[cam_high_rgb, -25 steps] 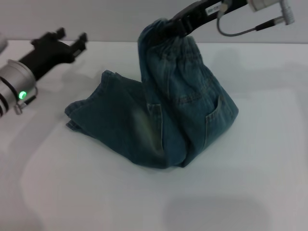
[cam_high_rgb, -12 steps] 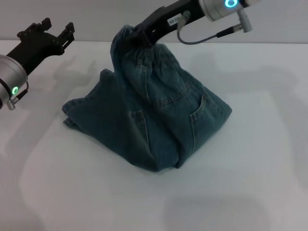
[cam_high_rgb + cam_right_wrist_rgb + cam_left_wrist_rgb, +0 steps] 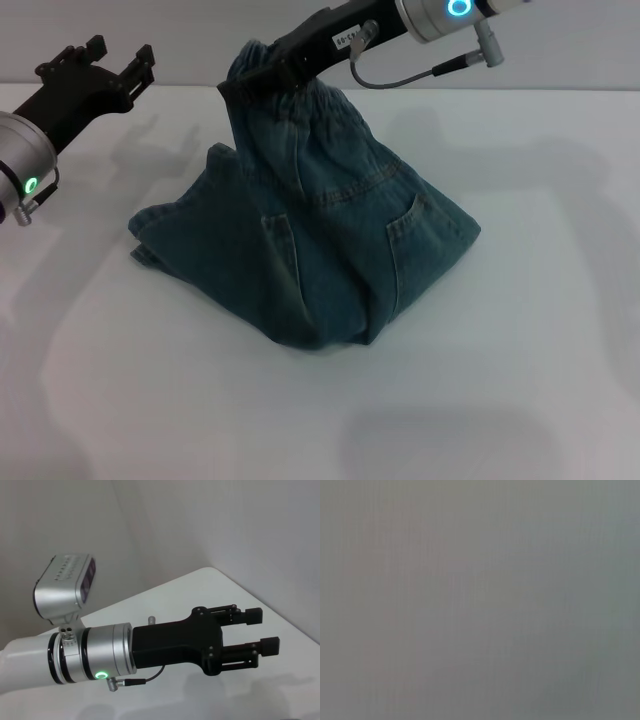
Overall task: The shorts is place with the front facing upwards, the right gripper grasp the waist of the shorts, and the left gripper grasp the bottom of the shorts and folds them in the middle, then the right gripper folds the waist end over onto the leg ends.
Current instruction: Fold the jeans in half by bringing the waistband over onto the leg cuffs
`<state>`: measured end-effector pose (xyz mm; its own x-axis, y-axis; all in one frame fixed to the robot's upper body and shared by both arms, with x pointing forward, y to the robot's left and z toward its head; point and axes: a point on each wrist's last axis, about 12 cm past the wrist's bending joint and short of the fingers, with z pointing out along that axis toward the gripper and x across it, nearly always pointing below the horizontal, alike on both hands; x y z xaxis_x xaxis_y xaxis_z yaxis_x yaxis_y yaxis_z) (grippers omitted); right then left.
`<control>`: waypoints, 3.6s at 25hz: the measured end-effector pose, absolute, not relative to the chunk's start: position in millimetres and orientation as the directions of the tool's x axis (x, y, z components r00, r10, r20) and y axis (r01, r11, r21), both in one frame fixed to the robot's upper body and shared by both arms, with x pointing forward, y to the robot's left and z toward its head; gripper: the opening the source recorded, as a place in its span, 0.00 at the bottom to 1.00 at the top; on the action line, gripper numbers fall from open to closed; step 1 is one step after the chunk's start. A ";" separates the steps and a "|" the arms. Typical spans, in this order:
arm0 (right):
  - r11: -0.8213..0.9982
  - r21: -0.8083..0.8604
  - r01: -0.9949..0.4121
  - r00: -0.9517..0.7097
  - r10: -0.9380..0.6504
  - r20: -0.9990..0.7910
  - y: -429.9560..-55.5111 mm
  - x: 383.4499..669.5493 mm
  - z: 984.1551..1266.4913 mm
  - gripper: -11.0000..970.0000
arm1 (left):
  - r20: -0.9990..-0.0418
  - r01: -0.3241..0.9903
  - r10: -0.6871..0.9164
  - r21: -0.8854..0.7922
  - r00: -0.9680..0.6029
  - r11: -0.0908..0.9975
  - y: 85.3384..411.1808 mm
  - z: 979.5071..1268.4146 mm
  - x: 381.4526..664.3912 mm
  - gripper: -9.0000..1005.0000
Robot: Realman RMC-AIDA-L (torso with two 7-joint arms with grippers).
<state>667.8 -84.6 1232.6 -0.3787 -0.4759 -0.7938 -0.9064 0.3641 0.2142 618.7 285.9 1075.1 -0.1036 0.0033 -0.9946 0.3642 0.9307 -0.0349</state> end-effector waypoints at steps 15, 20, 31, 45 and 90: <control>0.296 0.001 -0.955 -0.211 -0.678 -0.704 -47.3 664.7 1220.9 0.50 | -0.994 0.363 0.000 -0.040 -0.109 0.931 282.8 1073.3 618.7 0.65; 0.236 -0.065 -0.970 -0.129 -0.718 -0.684 -40.5 663.2 1221.6 0.50 | -0.993 0.366 -0.008 -0.049 -0.115 0.929 279.7 1072.5 619.3 0.65; 0.079 -0.211 -0.974 0.056 -0.822 -0.566 -14.8 653.8 1219.0 0.50 | -0.993 0.368 -0.009 -0.053 -0.120 0.928 277.9 1071.4 619.4 0.65; 0.048 -0.333 -0.942 0.144 -0.836 -0.530 1.2 655.3 1217.3 0.51 | -0.992 0.373 -0.017 -0.063 -0.127 0.926 275.6 1069.0 617.8 0.65; 0.095 -0.360 -0.928 0.131 -0.821 -0.555 16.2 645.2 1203.4 0.67 | -0.994 0.235 -0.042 -0.065 -0.102 0.970 293.5 1077.4 629.1 0.65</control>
